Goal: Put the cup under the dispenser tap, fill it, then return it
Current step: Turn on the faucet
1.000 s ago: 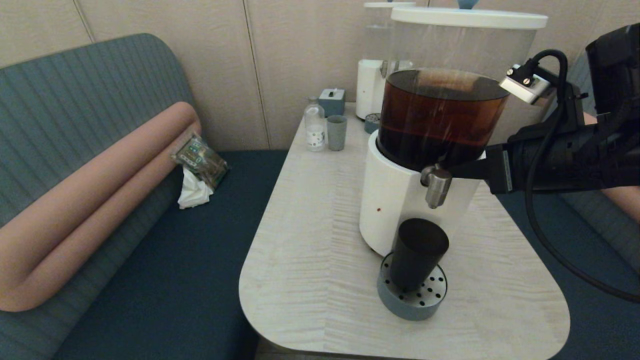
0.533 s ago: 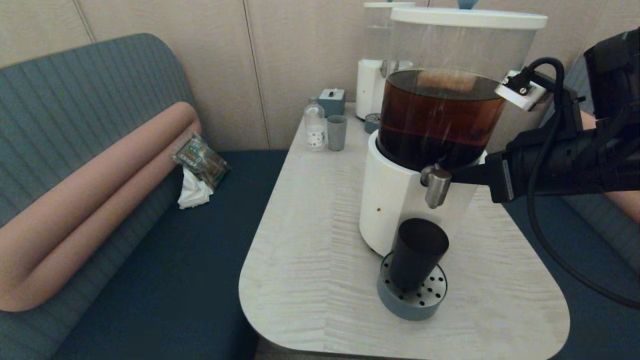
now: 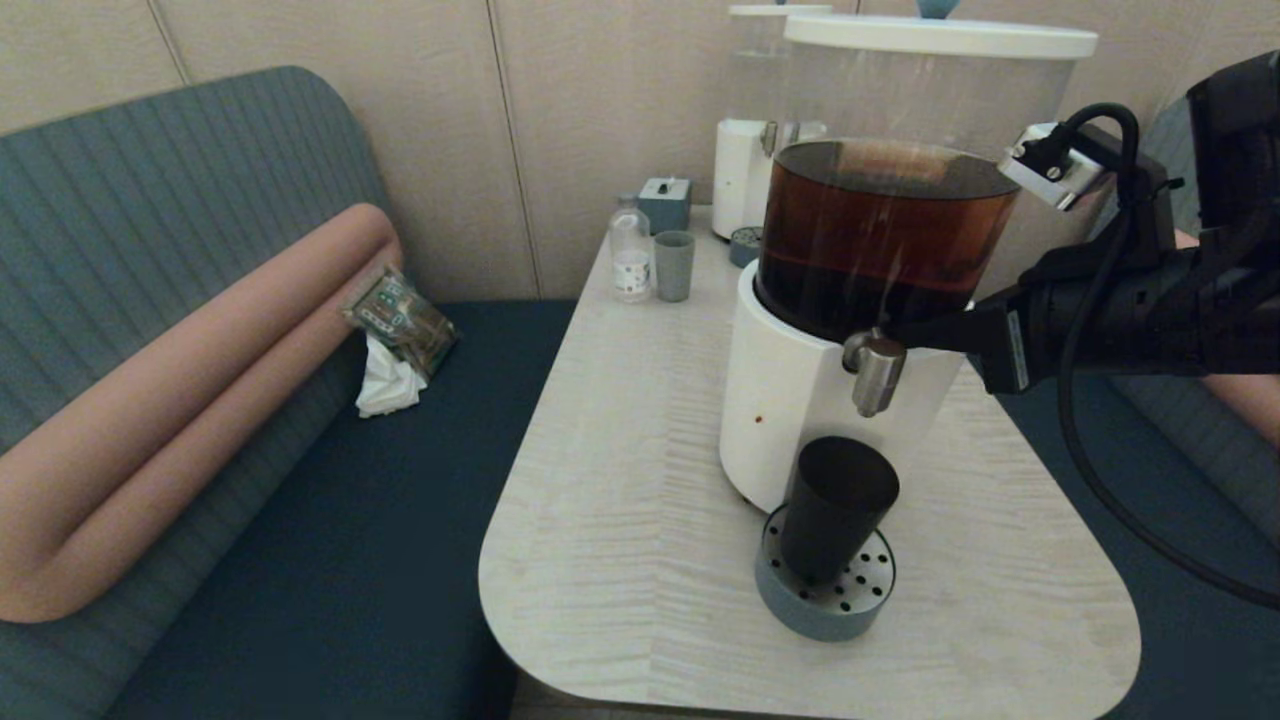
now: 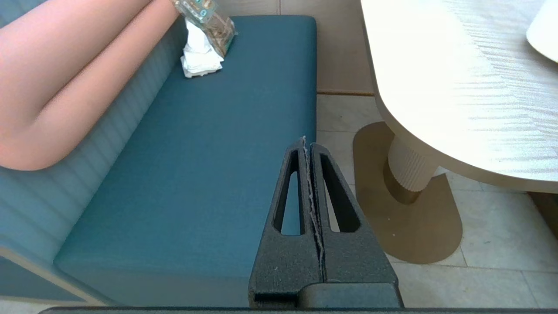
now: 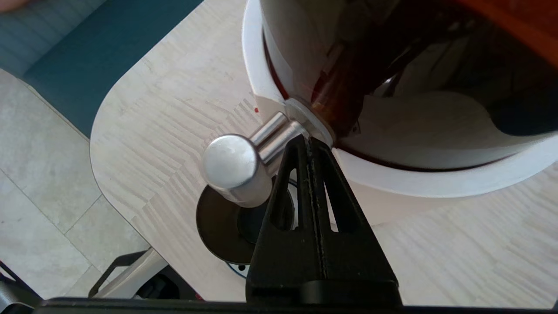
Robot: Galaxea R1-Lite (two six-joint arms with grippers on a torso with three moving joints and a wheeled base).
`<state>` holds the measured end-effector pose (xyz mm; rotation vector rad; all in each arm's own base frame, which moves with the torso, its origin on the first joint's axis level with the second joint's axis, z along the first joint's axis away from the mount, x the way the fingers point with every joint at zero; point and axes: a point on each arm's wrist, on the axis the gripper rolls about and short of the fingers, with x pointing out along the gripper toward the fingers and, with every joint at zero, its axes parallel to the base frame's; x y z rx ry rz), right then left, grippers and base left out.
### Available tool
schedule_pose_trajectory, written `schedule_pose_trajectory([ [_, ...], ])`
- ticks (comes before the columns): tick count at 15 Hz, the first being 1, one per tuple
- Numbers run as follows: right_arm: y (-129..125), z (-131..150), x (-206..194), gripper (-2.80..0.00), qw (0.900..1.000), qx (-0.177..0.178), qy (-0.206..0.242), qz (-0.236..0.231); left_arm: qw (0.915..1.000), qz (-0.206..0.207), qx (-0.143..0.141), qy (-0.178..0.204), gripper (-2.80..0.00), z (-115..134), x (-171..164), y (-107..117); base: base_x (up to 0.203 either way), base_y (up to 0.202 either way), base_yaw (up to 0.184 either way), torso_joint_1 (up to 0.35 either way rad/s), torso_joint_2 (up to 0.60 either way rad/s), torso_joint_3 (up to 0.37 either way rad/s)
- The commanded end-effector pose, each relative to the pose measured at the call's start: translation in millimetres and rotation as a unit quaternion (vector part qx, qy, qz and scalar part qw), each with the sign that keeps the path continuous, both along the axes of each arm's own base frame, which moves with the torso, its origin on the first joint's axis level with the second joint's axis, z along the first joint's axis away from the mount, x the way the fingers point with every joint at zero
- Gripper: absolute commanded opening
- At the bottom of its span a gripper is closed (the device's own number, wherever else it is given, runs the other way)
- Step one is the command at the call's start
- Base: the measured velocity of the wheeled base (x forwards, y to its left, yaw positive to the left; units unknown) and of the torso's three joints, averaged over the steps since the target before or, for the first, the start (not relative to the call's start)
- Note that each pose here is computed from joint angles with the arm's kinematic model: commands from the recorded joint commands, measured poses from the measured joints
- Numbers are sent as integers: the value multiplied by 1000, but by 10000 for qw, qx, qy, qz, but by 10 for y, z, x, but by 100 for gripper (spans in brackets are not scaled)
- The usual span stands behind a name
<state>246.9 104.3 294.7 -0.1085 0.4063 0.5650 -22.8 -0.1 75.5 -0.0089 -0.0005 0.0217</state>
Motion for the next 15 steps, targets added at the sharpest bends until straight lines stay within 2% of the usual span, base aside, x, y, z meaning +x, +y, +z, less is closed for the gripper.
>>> schedule_pose_trajectory([
  [1,-4,5,-8,-280,10000,5,-4,2,10000,6,-2,17,-280,-4,2,0,0,0,0,0,0,0],
  [15,94,-60,40,-280,9999,17,-30,153,10000,0,-2,14,-280,-4,2,0,0,0,0,0,0,0],
])
